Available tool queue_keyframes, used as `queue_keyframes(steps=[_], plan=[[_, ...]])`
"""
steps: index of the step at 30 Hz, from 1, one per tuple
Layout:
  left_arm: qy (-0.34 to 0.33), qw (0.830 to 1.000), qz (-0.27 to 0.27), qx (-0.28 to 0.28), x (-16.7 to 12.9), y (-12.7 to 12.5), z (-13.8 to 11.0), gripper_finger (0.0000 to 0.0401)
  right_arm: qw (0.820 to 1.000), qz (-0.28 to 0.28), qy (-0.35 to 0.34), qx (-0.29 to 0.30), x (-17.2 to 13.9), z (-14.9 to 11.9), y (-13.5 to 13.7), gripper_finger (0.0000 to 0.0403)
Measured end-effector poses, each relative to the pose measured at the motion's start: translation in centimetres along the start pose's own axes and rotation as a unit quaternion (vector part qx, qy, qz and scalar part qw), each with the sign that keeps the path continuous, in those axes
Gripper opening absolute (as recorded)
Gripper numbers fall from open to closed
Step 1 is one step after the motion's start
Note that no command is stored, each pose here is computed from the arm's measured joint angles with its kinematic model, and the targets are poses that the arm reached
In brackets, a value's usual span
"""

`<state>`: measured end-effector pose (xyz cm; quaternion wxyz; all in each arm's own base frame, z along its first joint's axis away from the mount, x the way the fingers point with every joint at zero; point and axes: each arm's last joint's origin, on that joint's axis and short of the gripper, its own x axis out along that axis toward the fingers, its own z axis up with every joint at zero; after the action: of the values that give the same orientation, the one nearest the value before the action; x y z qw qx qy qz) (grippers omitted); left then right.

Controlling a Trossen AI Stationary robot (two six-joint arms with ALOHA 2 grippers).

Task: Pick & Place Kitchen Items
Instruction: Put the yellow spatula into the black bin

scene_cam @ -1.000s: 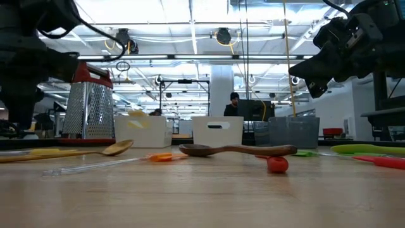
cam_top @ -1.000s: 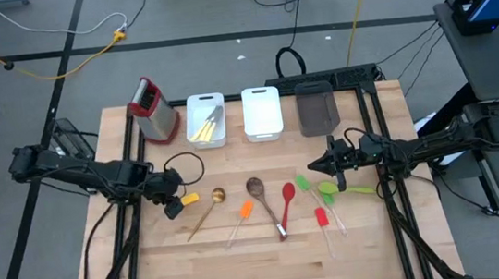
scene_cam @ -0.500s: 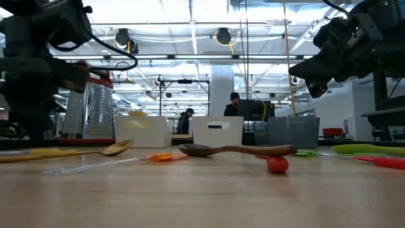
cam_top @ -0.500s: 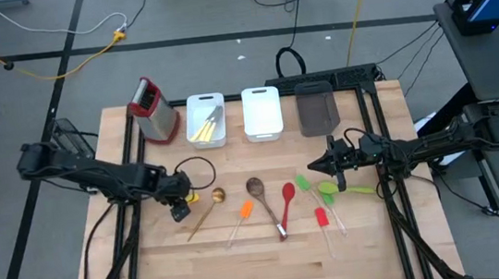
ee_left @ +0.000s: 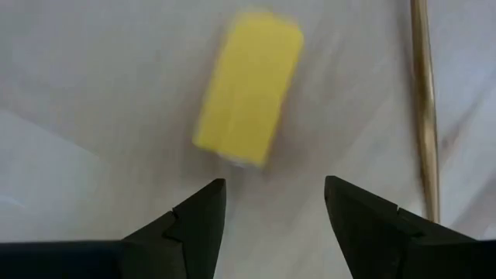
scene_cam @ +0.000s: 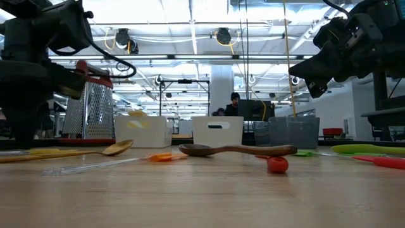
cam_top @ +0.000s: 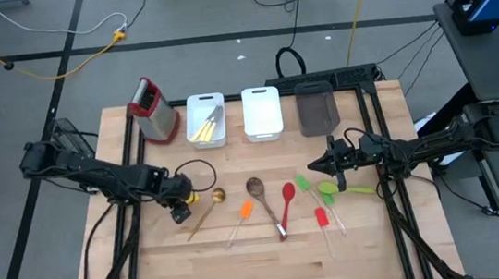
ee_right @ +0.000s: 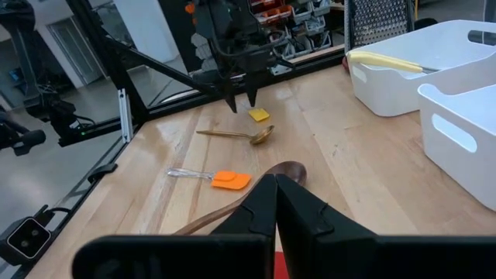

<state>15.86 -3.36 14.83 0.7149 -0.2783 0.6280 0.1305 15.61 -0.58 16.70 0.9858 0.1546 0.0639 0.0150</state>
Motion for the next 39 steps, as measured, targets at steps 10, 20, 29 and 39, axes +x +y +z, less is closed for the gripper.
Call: queue_keyframes(steps=[10,20,29,39], plan=[[0.104,0.992,0.075,-0.022,-0.1,0.6,-2.8,0.0225,1.000,0.000,0.000,0.000,0.0,0.0,0.0,0.0000],[0.119,0.989,0.085,0.035,0.0,-0.2,-4.3,0.0225,1.000,0.000,0.000,0.000,0.0,0.0,0.0,0.0000],[0.102,0.989,0.097,0.043,0.1,-0.5,-4.8,0.0225,1.000,0.000,0.000,0.000,0.0,0.0,0.0,0.0000],[0.102,0.989,0.099,0.041,0.8,-0.1,-5.2,0.0225,1.000,0.000,0.000,0.013,0.0,0.0,0.0,0.0000]])
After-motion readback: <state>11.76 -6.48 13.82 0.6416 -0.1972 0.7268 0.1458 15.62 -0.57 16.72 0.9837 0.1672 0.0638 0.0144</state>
